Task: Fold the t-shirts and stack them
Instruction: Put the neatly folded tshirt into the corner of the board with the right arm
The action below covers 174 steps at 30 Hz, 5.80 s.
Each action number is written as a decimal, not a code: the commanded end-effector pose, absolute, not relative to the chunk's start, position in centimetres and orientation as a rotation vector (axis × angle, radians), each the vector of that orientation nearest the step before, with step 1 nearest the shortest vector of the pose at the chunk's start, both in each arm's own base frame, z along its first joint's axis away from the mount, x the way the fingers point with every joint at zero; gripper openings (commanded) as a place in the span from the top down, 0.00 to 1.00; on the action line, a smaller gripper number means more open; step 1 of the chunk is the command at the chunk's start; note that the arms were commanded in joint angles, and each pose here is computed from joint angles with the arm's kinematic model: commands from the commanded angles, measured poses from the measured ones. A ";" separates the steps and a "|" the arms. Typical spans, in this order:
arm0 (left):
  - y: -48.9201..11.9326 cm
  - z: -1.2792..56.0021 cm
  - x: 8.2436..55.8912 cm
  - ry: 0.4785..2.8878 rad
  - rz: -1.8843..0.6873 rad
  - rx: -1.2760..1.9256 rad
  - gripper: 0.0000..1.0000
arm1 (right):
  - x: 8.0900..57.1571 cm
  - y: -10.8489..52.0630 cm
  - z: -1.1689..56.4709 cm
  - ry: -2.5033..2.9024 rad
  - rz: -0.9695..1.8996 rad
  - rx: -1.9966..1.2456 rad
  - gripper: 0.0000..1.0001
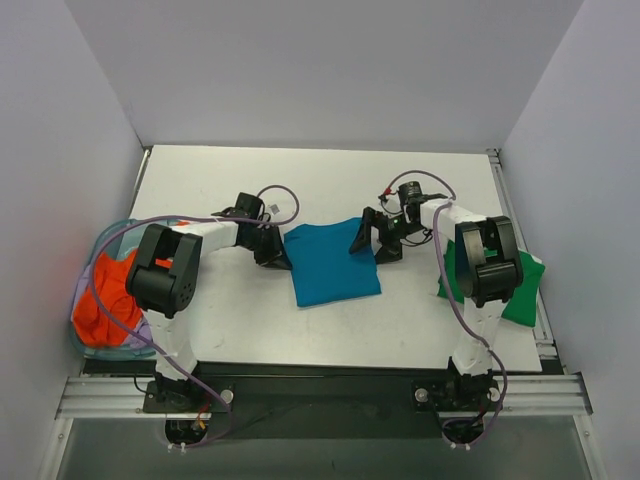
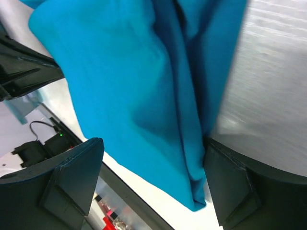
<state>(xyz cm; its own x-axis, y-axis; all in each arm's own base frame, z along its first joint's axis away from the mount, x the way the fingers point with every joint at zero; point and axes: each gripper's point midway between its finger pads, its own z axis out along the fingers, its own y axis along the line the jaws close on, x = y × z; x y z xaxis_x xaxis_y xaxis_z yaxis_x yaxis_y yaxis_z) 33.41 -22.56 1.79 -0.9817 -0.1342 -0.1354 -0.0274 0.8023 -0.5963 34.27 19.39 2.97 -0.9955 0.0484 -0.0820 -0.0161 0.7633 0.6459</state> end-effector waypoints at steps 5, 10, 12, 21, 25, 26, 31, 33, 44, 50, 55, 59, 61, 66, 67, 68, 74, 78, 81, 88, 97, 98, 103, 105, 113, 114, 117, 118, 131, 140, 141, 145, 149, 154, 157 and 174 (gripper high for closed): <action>-23.1 1.0 33.5 2.843 -0.913 -0.068 0.84 | 30.5 20.2 -2.7 3.038 0.983 0.006 0.18; -23.6 0.8 33.2 2.857 -0.914 -0.056 0.84 | 30.6 21.4 -2.9 3.041 1.010 -0.005 0.24; -23.8 0.7 33.0 2.862 -0.915 -0.049 0.84 | 30.4 21.8 -3.0 3.043 1.012 -0.023 0.29; -24.4 1.2 32.9 2.851 -0.941 -0.038 0.74 | 30.6 21.5 -2.5 3.033 0.920 0.006 0.68; -24.5 1.9 32.9 2.836 -0.951 -0.039 0.65 | 30.8 20.7 -1.3 2.998 0.863 0.014 0.88; -24.5 2.1 33.1 2.827 -0.955 -0.038 0.62 | 30.9 20.4 -1.0 2.993 0.852 0.020 0.93; -24.0 2.5 32.9 2.822 -0.954 -0.033 0.55 | 30.6 18.4 1.2 2.986 0.766 0.029 1.00; -23.5 2.7 32.7 2.818 -0.948 -0.031 0.53 | 30.1 17.3 2.2 2.996 0.734 0.038 1.00; -21.8 2.0 29.8 2.841 -0.954 -0.019 0.52 | 27.9 10.9 7.6 3.086 0.442 0.026 1.00; -21.6 1.2 28.4 2.847 -0.982 -0.046 0.52 | 27.2 8.1 11.1 3.085 0.329 0.050 1.00; -21.4 1.1 27.6 2.850 -0.984 -0.036 0.52 | 26.6 6.2 13.7 3.062 0.271 0.085 1.00; -21.2 1.0 27.0 2.852 -0.987 -0.032 0.52 | 26.4 4.8 15.3 3.041 0.248 0.123 1.00; -21.1 1.0 26.8 2.850 -0.985 -0.030 0.52 | 26.5 4.5 16.2 3.020 0.255 0.143 1.00; -20.8 0.5 25.9 2.860 -0.987 -0.032 0.52 | 26.5 3.3 19.3 2.964 0.239 0.146 1.00; -20.8 0.5 25.8 2.860 -0.985 -0.036 0.52 | 26.4 3.2 19.8 2.958 0.240 0.148 1.00; -20.8 0.5 25.7 2.859 -0.985 -0.034 0.52 | 26.1 3.1 20.1 2.966 0.235 0.143 1.00; -20.6 0.3 25.2 2.864 -0.984 -0.038 0.52 | 26.4 1.6 22.9 2.903 0.231 0.175 1.00; -20.4 0.3 24.9 2.865 -0.983 -0.039 0.52 | 26.0 1.3 23.5 2.874 0.253 0.200 1.00; -20.4 0.3 24.6 2.866 -0.983 -0.033 0.52 | 25.6 0.5 23.4 2.858 0.251 0.227 1.00; -20.3 1.4 24.5 2.845 -0.988 -0.017 0.52 | 25.8 -1.1 23.0 2.843 0.245 0.302 1.00; -20.4 3.7 24.5 2.797 -1.007 -0.005 0.52 | 27.2 -2.9 23.1 2.823 0.230 0.371 1.00; -20.4 3.8 24.4 2.795 -1.005 -0.002 0.52 | 27.3 -3.2 23.0 2.824 0.227 0.378 1.00; -20.2 5.5 24.4 2.756 -0.998 0.018 0.52 | 27.8 -4.5 22.6 2.819 0.230 0.439 1.00; -20.2 6.4 24.4 2.734 -0.999 0.022 0.52 | 28.1 -5.2 22.2 2.822 0.227 0.465 1.00; -19.9 8.4 23.9 2.694 -1.003 0.033 0.52 | 28.8 -7.9 20.0 2.869 0.152 0.550 1.00; -19.9 8.7 23.9 2.685 -0.998 0.039 0.52 | 28.8 -8.3 19.7 2.876 0.131 0.562 1.00; -19.7 9.3 23.8 2.679 -0.984 0.045 0.52 | 28.7 -9.5 18.9 2.900 0.064 0.593 1.00; -19.6 9.6 23.8 2.671 -0.979 0.048 0.52 | 28.7 -9.9 18.6 2.901 0.044 0.609 1.00; -18.5 13.9 22.5 2.582 -0.942 0.022 0.51 | 24.9 -15.8 16.6 2.966 -0.504 0.843 0.39; -18.3 16.6 21.5 2.493 -0.972 0.022 0.49 | 22.4 -15.4 17.7 2.856 -0.576 0.952 0.00; -18.2 16.7 21.5 2.486 -0.970 0.021 0.49 | 22.4 -15.0 17.9 2.840 -0.541 0.953 0.00; -18.0 17.6 21.3 2.449 -0.964 0.021 0.47 | 23.0 -12.7 19.0 2.739 -0.342 0.923 0.00; -17.7 18.5 21.3 2.398 -0.962 0.015 0.47 | 23.4 -9.3 21.1 2.601 -0.131 0.831 0.00; -16.7 18.9 21.6 2.366 -0.889 -0.035 0.47 | 23.9 -4.3 21.9 2.459 0.097 0.641 0.00; -16.0 19.4 21.5 2.350 -0.849 -0.068 0.47 | 23.5 -0.7 21.1 2.399 0.197 0.507 0.00; -11.8 21.2 20.2 2.229 -0.671 -0.263 0.46 | 20.5 8.7 14.9 2.395 0.425 0.244 0.00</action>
<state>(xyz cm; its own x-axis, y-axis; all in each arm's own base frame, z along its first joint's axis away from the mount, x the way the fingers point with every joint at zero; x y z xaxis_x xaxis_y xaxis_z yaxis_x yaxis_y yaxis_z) 20.03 -12.64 20.16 -0.7107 -0.3475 -0.6117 0.0596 0.8367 -0.5444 19.54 8.62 14.40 -0.7862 0.2682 -0.5567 0.0582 0.9291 0.3653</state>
